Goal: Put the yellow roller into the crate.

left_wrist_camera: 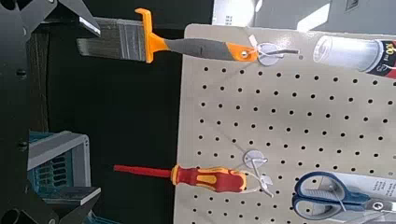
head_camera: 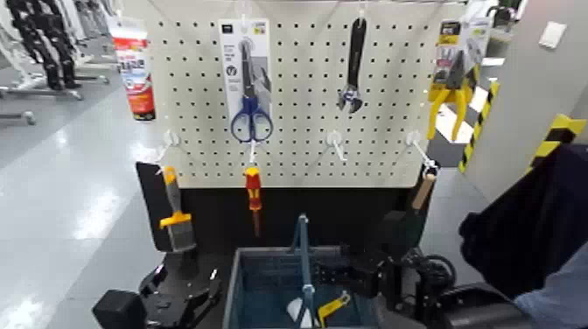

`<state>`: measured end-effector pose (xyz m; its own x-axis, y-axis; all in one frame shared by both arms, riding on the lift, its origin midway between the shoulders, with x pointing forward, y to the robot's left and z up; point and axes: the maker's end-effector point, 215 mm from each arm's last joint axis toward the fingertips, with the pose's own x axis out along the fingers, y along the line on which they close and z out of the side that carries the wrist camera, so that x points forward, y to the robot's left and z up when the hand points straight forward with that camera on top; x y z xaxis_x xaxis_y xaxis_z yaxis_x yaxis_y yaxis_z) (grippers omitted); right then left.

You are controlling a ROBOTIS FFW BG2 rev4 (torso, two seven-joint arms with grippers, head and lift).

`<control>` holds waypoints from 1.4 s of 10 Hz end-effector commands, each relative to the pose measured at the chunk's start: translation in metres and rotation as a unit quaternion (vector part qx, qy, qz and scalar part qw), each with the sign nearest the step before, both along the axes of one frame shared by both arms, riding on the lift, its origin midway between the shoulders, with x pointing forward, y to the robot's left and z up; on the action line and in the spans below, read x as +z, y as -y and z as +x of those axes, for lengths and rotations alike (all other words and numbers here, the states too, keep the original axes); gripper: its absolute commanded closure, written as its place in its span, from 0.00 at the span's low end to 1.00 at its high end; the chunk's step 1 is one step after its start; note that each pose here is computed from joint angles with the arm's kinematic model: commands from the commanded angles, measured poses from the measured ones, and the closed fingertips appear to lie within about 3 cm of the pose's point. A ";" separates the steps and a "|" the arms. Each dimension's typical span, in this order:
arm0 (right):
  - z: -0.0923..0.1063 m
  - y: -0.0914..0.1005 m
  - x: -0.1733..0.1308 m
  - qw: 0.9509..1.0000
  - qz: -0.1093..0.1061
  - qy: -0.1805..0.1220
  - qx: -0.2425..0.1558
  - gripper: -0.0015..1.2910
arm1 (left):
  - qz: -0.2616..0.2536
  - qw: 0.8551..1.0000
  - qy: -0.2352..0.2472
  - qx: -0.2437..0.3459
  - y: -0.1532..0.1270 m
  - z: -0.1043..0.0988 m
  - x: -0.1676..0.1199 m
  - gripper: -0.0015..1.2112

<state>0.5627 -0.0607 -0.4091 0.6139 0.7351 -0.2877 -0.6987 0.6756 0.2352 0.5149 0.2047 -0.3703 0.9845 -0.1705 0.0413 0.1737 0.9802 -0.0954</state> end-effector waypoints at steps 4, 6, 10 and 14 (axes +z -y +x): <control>-0.008 0.047 0.044 0.992 -0.039 0.069 -0.097 0.05 | -0.001 1.000 -0.003 0.000 0.001 -0.001 -0.003 0.10; -0.019 0.067 0.052 0.984 -0.052 0.092 -0.146 0.05 | -0.001 1.000 -0.003 0.001 0.000 -0.001 -0.003 0.10; -0.057 0.109 0.052 0.941 -0.034 0.151 -0.300 0.05 | -0.002 1.000 -0.003 0.001 0.000 -0.002 -0.003 0.10; -0.092 0.131 0.044 0.916 -0.063 0.179 -0.354 0.05 | 0.000 1.000 -0.004 0.001 -0.002 -0.004 -0.004 0.10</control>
<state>0.4758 -0.1936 -0.3619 0.9958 0.0878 -0.0252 -0.0887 0.9953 -0.0379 0.5111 0.2061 -0.3742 0.9850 -0.1693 0.0342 0.1719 0.9803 -0.0975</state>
